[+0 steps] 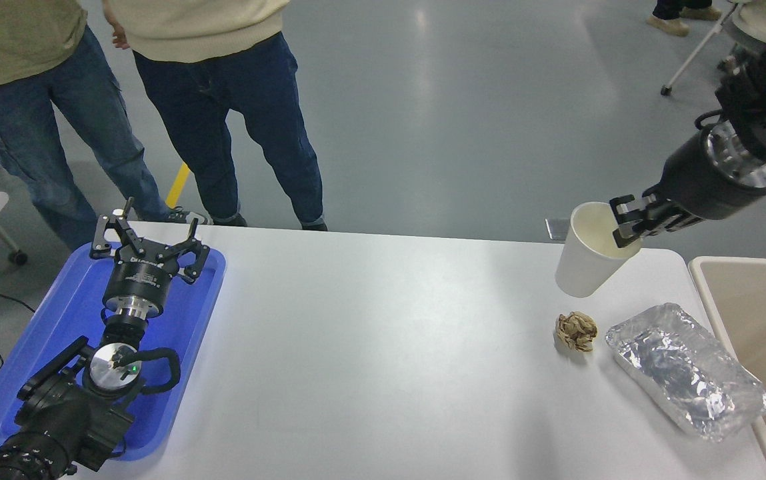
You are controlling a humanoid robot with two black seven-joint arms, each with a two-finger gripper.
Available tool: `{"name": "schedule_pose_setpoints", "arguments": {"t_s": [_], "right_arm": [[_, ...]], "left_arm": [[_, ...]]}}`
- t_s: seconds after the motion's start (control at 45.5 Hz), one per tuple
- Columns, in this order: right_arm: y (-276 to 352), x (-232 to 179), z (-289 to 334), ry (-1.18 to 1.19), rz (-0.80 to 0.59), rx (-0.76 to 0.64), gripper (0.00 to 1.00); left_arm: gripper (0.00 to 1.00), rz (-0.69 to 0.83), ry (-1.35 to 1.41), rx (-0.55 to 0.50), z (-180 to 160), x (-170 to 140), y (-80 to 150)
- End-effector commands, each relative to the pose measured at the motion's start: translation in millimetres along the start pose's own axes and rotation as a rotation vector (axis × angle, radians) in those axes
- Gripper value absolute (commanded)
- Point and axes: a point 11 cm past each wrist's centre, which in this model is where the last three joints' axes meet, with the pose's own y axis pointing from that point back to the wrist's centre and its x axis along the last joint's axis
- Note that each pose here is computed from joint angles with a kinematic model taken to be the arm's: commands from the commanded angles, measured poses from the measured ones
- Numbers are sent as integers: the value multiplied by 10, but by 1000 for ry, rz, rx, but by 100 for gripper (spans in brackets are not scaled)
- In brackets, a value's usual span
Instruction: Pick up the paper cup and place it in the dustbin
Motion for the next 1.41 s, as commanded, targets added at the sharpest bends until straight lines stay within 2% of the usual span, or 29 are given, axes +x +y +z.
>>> {"name": "schedule_pose_setpoints", "arguments": {"t_s": [0.0,0.33,0.571,0.967,1.385], "right_arm": [[236,18,-53,2,13,-21,0],[215,-76,293,-21,-13,-109,0],[293,-119,1277,-96,29,-283,0],[156,-1035,2793,-264,-8,-482,0],[-540,-1673,3418,-326,93,-555,0]], "left_arm": [[100,0,-1,2,-3,1,1],[100,0,-1,1,-1,1,1],[100,0,3,-2,-3,-1,0],[100,0,3,-4,-1,-1,0],[100,2,2,-4,-1,1,0]]}}
